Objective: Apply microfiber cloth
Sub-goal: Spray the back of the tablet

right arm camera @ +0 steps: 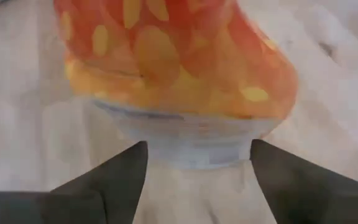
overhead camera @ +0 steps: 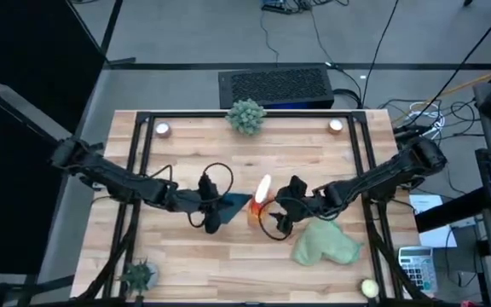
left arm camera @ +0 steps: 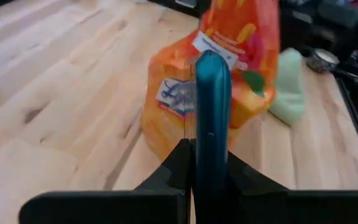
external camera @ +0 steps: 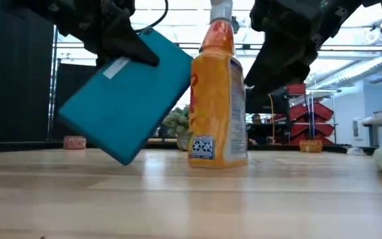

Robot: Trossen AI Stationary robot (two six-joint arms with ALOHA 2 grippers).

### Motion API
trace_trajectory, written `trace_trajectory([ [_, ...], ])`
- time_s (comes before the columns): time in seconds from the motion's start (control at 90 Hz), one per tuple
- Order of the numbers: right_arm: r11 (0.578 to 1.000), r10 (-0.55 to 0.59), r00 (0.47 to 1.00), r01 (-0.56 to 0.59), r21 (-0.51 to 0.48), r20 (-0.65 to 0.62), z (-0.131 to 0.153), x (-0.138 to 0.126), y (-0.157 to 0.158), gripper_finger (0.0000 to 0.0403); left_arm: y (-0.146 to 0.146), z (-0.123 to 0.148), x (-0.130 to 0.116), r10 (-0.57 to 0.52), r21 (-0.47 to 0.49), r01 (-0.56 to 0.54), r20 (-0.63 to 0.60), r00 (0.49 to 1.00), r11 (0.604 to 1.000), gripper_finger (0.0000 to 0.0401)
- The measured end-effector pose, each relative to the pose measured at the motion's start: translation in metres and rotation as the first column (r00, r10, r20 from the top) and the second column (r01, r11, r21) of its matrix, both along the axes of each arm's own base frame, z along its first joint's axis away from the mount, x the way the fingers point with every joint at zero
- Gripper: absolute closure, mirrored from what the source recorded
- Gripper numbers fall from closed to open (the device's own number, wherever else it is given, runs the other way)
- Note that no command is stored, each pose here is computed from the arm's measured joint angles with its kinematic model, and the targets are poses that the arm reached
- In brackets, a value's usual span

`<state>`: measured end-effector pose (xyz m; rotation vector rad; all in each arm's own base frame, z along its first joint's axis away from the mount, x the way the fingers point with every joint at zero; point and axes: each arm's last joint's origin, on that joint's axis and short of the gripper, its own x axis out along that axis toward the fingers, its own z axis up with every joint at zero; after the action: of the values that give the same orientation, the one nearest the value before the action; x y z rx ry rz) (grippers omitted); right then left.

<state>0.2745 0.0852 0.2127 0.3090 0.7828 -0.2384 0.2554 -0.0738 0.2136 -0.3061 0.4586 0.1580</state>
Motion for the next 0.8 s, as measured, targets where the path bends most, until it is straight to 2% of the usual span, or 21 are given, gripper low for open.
trace_trajectory([
  [0.122,0.992,-0.001,1.000,0.003,0.130,-0.018,0.015,-0.014,0.000,0.0136,-0.001,0.012,-0.012,-0.015,-0.003,0.015,0.007,1.000,1.000,0.0389],
  [0.211,0.988,-0.009,1.000,0.009,0.154,-0.001,0.021,-0.018,0.000,0.0136,0.002,0.022,-0.018,-0.017,-0.009,0.017,0.041,0.999,1.000,0.0389],
  [0.433,0.997,-0.019,0.998,0.014,0.082,0.059,0.024,-0.011,-0.010,0.0125,0.005,0.038,-0.026,-0.011,-0.010,0.012,0.120,0.993,1.000,0.0389],
  [0.533,0.999,0.000,0.997,-0.003,0.040,0.078,0.025,-0.010,-0.010,0.0097,0.006,0.039,-0.027,-0.010,-0.010,0.012,0.117,0.993,1.000,0.0389],
  [0.711,0.996,0.085,0.994,-0.083,-0.029,0.074,0.026,-0.010,-0.007,0.0020,0.006,0.039,-0.027,-0.010,-0.011,0.011,0.119,0.993,1.000,0.0389],
  [0.8,0.991,0.129,0.989,-0.125,-0.054,0.071,0.026,-0.011,-0.003,0.0010,0.006,0.039,-0.027,-0.009,-0.011,0.010,0.120,0.993,1.000,0.0389],
])
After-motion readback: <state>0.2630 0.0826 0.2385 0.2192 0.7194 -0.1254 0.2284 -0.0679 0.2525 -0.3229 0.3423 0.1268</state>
